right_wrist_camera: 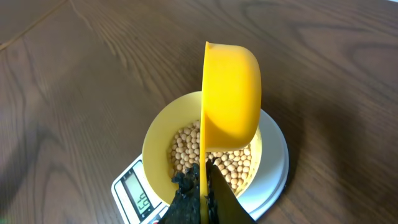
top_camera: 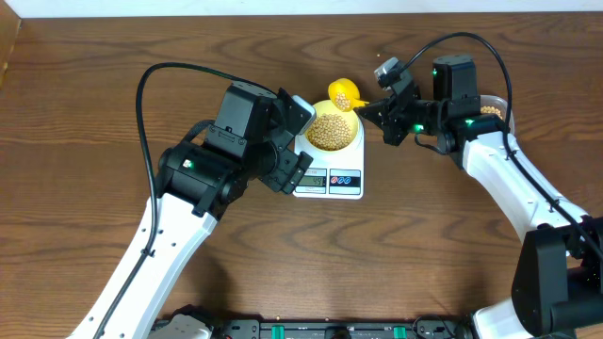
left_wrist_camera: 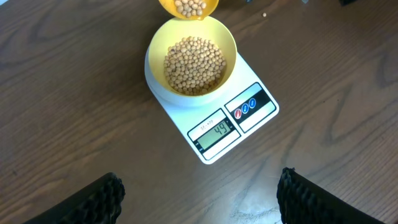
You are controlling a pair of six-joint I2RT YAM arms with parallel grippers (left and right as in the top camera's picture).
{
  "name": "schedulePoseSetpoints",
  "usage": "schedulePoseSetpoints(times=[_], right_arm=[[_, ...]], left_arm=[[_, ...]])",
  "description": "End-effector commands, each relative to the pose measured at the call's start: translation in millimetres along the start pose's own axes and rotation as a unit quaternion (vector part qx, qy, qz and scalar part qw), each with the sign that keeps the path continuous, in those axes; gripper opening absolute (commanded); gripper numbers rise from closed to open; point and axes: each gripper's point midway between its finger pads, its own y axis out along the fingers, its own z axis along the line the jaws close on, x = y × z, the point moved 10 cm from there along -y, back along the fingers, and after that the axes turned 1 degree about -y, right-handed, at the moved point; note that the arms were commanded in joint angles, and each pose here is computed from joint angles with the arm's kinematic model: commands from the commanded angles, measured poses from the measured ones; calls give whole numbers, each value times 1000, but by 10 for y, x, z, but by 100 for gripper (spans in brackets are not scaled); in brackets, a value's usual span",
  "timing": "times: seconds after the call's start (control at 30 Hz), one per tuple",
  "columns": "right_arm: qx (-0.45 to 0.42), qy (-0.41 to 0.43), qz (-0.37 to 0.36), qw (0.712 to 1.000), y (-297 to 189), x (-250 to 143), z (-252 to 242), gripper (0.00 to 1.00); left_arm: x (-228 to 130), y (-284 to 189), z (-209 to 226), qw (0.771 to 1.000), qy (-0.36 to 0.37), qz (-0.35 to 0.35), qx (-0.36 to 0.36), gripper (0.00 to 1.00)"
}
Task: Scoop item into bowl and weigh 50g on scale
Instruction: 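Hold the yellow scoop tilted over the bowl, trickling soybeans in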
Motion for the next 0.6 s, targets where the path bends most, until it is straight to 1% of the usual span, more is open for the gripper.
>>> schedulePoseSetpoints(times=[0.0, 0.13, 0.27, 0.37, 0.47, 0.57], right_arm=[[3, -16, -16, 1000, -12, 80, 43, 1], [11, 2, 4, 1000, -11, 12, 63, 1], [7, -23, -8, 1000, -11, 54, 52, 1], [14, 9, 4, 1000, -9, 12, 71, 1], [11, -17, -2, 1000, -4, 33, 68, 1], [11, -14, -9, 1000, 0, 59, 70, 1]], left_arm=[[16, -19, 7, 1000, 3, -4, -4, 81], [16, -19, 7, 1000, 3, -4, -4, 81], [16, -19, 7, 1000, 3, -4, -4, 81], [16, -19, 7, 1000, 3, -4, -4, 81], [16, -19, 7, 1000, 3, -4, -4, 81], [16, -19, 7, 1000, 3, -4, -4, 81]])
